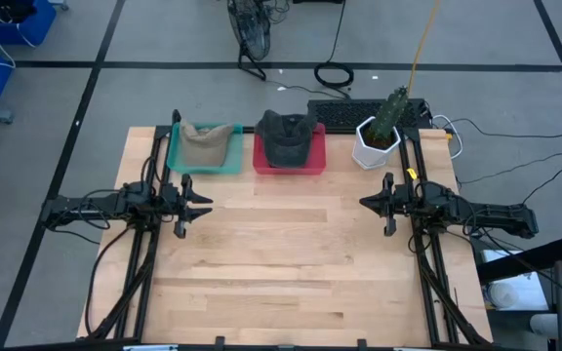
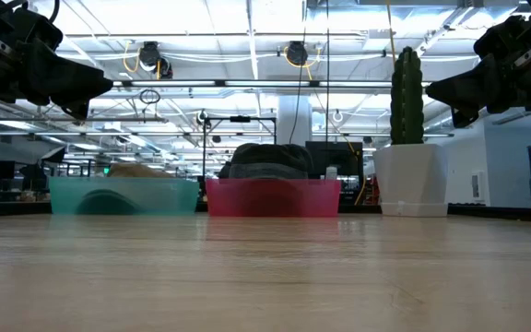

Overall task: Pick & Place hat
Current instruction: Return to Home Position

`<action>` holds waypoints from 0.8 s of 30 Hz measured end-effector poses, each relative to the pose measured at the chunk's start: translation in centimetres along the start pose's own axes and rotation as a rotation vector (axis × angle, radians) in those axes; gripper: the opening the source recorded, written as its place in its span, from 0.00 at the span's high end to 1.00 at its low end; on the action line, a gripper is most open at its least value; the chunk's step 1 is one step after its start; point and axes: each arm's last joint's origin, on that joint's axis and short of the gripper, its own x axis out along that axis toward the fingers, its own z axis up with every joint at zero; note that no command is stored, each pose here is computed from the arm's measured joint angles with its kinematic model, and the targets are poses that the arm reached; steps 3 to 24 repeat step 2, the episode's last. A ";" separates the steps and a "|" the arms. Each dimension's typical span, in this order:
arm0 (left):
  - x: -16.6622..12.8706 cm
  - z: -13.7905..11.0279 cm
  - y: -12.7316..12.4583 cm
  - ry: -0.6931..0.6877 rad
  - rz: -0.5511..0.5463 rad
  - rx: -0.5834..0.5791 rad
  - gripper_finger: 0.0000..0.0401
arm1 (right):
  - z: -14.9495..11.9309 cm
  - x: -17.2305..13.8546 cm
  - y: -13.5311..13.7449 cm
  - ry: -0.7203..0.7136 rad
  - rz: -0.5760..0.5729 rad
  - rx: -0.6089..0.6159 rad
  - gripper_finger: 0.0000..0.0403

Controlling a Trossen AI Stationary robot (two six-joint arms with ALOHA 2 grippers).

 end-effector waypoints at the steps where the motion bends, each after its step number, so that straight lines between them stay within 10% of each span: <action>1: 0.0 0.0 0.0 0.000 0.000 0.000 0.72 | 0.0 0.0 0.0 0.000 0.000 0.000 1.00; 24: 0.0 0.0 0.0 0.000 0.000 0.000 0.72 | 0.0 0.0 0.0 0.000 0.000 0.000 1.00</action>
